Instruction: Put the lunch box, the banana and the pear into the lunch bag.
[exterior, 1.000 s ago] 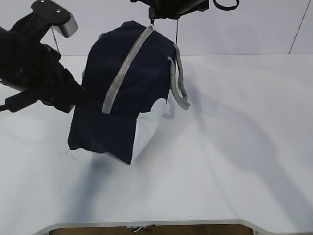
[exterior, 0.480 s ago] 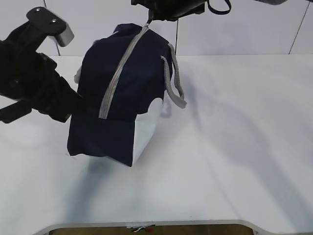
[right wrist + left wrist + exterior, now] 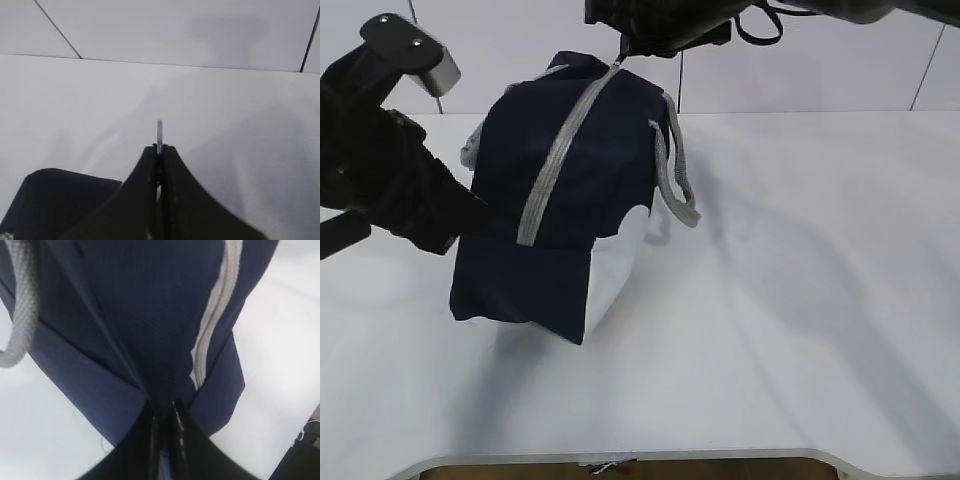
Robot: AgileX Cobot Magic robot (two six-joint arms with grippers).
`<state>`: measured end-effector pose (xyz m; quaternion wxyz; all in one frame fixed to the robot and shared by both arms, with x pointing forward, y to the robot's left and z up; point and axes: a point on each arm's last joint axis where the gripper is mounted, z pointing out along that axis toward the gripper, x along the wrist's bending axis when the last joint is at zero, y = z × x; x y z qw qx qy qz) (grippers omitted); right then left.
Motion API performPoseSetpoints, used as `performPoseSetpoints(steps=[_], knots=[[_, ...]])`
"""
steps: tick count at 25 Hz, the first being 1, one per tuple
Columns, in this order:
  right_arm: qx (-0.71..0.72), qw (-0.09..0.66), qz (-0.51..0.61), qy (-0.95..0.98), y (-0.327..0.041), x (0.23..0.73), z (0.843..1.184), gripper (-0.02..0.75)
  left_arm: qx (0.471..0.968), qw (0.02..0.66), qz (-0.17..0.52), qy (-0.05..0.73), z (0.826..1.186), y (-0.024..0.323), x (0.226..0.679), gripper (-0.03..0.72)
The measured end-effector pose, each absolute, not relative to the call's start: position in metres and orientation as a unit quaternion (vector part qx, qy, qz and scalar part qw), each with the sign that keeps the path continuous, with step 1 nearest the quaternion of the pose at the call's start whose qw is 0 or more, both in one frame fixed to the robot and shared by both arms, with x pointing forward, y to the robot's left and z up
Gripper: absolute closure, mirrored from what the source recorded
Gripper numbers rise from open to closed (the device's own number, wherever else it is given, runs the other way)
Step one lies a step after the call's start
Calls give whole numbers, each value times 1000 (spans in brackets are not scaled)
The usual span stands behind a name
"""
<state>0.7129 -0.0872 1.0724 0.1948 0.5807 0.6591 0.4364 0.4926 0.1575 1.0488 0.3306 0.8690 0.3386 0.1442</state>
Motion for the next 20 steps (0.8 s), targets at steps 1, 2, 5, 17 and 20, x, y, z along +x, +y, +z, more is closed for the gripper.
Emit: performPoseSetpoints(steps=[1, 2, 5, 17, 20], knots=[[582, 192, 437, 658, -87, 713, 1072, 725, 867, 334, 141, 342, 1049, 157, 492, 689], [584, 190, 437, 657, -88, 713, 1072, 725, 865, 336, 138, 345, 1049, 157, 492, 689], [592, 175, 435, 655, -87, 712, 1072, 725, 858, 345, 114, 362, 1046, 153, 493, 671], [590, 109, 439, 669, -79, 705, 1069, 725, 827, 380, 71, 408, 1063, 156, 484, 305], [586, 104, 441, 671, -78, 704, 1069, 725, 808, 385, 52, 443, 1079, 167, 489, 303]])
